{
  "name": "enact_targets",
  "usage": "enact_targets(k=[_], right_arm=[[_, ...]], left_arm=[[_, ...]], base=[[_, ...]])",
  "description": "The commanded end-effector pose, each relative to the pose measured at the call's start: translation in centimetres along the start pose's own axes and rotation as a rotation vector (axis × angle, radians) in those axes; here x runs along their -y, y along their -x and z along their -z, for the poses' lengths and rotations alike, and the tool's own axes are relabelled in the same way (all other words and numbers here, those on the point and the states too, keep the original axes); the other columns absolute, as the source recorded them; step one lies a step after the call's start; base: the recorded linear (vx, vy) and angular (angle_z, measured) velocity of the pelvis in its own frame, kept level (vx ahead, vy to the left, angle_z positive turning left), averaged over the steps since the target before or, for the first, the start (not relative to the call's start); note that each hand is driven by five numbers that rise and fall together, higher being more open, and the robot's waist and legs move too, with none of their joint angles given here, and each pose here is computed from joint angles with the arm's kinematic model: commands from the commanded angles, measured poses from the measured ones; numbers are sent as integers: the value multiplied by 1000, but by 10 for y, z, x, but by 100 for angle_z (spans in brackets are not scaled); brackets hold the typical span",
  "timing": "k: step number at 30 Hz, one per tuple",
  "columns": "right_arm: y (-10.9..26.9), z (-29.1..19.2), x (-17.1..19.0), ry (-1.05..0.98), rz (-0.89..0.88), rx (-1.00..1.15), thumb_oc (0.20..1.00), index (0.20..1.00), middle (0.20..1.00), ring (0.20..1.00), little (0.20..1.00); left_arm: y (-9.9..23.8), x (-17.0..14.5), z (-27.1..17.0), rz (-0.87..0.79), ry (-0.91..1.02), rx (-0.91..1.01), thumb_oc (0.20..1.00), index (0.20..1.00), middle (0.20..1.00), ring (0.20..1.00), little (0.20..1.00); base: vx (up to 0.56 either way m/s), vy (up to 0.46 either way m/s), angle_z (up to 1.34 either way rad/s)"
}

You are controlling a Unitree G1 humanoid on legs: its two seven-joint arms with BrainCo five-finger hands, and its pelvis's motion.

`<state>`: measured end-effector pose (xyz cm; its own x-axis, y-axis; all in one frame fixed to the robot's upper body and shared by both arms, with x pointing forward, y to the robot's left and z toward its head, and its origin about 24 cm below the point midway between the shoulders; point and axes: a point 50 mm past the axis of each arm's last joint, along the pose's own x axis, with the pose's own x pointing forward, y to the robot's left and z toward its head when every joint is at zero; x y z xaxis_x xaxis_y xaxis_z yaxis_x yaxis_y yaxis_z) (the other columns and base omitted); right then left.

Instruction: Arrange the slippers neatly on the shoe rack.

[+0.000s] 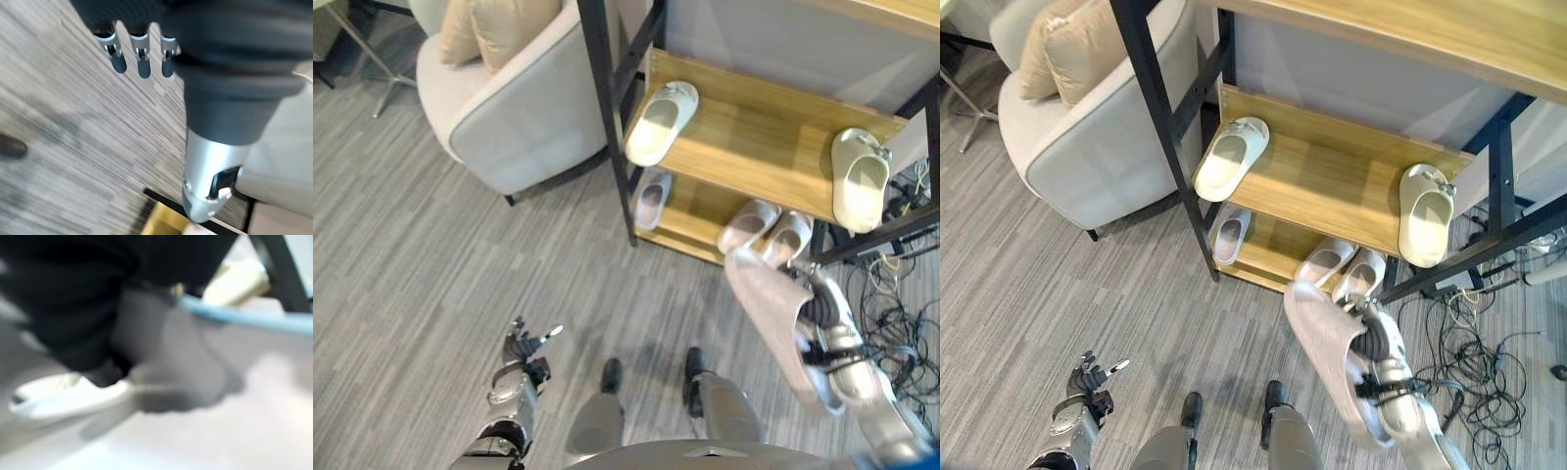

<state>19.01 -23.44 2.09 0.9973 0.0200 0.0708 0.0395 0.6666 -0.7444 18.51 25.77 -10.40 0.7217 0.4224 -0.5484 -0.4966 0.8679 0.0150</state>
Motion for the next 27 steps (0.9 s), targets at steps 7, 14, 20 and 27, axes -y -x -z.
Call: enact_targets(k=[7,14,20,27], right_arm=[[0,4,-6,-95,-15,-23,200,200,200,200,200],[0,-8,-24,-252,-18,-26,200,200,200,200,200],[-19,-16,-33,-281,-27,0,200,200,200,200,200],[-55,-44,-29,-269,23,135,200,200,200,200,200]], left_arm=[[4,-15,-3,-93,150,56,1000,1000,1000,1000,1000],[14,-41,29,-230,152,-72,1000,1000,1000,1000,1000],[1,-33,1,-212,207,30,1000,1000,1000,1000,1000],[-13,-20,-103,-179,496,440,1000,1000,1000,1000,1000]], base=[[39,89,39],[254,252,-75],[56,204,-55],[-145,53,-58]])
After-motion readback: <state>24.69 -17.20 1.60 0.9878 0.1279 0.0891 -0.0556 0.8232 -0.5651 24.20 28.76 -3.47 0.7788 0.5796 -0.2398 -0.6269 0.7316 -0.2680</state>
